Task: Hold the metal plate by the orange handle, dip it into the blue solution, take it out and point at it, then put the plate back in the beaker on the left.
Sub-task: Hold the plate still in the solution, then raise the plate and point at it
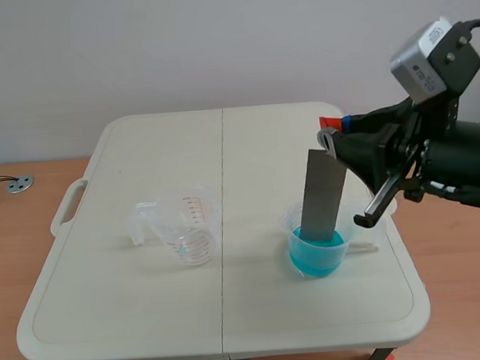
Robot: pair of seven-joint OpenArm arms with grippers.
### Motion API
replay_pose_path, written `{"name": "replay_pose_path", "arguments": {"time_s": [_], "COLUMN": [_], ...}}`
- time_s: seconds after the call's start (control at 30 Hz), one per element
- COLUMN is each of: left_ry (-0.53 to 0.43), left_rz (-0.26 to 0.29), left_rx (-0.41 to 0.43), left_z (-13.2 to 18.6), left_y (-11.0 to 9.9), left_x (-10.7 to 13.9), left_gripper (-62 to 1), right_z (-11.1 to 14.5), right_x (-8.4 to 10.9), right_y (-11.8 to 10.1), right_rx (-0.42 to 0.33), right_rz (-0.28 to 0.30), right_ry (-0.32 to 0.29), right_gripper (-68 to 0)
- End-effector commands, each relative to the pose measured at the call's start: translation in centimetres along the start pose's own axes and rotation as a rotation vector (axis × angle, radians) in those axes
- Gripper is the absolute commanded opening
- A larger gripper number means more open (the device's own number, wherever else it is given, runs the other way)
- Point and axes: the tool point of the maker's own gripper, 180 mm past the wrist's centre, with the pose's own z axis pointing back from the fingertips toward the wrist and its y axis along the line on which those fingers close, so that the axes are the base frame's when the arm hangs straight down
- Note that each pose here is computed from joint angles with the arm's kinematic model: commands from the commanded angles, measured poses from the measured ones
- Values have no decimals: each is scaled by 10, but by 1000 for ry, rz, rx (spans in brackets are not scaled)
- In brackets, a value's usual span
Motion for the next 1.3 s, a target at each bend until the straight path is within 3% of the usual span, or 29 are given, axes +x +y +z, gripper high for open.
{"name": "replay_pose_path", "arguments": {"time_s": [0.0, 0.27, 0.47, 0.73, 1.03, 1.27], "left_ry": [-10, -51, -134, -328, -534, -671], "left_rz": [11, -1, -17, -94, -186, -275], "left_rx": [-6, 1, 80, 194, 207, 141], "left_z": [1, 2, 8, 34, 55, 63], "left_y": [-3, 0, 29, 70, 75, 74], "left_x": [2, 10, 36, 111, 191, 248], "left_gripper": [-594, -594, -594, -594, -594, -594], "right_z": [3, 11, 13, 18, 20, 20], "right_x": [17, 52, 70, 91, 100, 100], "right_y": [-5, -7, -6, -7, -7, -7], "right_rx": [-9, -27, -30, -43, -44, -44], "right_rz": [32, 104, 124, 161, 156, 156], "right_ry": [-39, -97, -121, -159, -176, -173], "right_gripper": [-662, -662, -662, -662, -662, -662]}}
